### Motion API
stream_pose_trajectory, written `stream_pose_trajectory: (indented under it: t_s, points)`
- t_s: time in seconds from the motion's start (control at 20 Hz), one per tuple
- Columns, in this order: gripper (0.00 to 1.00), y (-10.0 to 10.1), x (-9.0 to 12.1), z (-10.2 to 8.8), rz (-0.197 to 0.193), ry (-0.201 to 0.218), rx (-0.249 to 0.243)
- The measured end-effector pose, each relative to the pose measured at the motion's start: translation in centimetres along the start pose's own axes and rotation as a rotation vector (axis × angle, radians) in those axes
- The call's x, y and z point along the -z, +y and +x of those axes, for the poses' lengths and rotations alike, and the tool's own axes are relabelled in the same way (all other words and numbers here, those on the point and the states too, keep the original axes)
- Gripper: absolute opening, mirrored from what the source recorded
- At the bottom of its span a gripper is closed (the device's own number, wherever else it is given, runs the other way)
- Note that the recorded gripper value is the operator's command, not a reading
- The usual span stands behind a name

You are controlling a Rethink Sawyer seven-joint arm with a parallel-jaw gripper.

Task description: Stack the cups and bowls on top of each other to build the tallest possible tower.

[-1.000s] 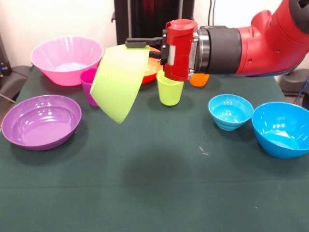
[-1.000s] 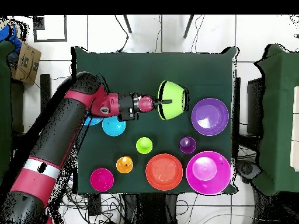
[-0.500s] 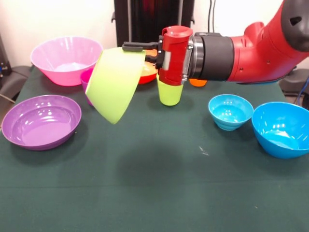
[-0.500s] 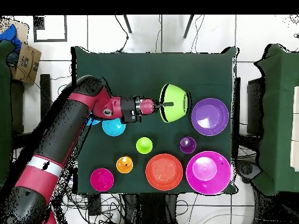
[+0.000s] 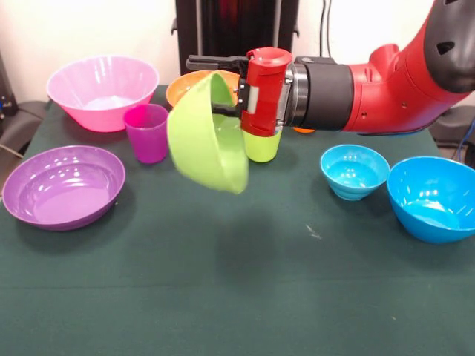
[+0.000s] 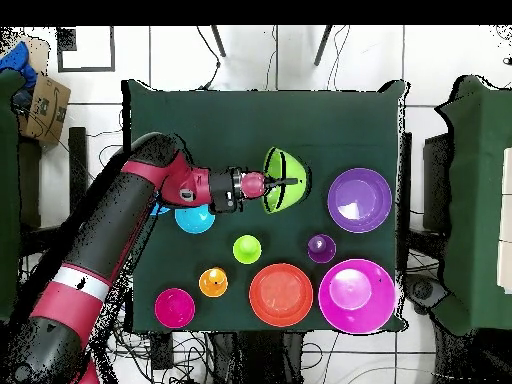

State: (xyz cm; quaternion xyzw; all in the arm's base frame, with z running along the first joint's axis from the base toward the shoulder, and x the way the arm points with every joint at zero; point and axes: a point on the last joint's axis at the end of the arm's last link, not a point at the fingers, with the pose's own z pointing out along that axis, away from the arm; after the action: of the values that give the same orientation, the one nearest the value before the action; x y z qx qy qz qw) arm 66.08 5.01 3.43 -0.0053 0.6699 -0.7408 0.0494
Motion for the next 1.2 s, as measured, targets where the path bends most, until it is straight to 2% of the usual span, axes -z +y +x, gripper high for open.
stream_pose_trajectory:
  t_s: [0.6, 1.2]
  points:
    - [1.00, -0.4, 0.0, -0.2, -0.003, 0.000, -0.006]
    - [1.00, -2.4, 0.1, -1.3, -0.016, 0.007, -0.042]
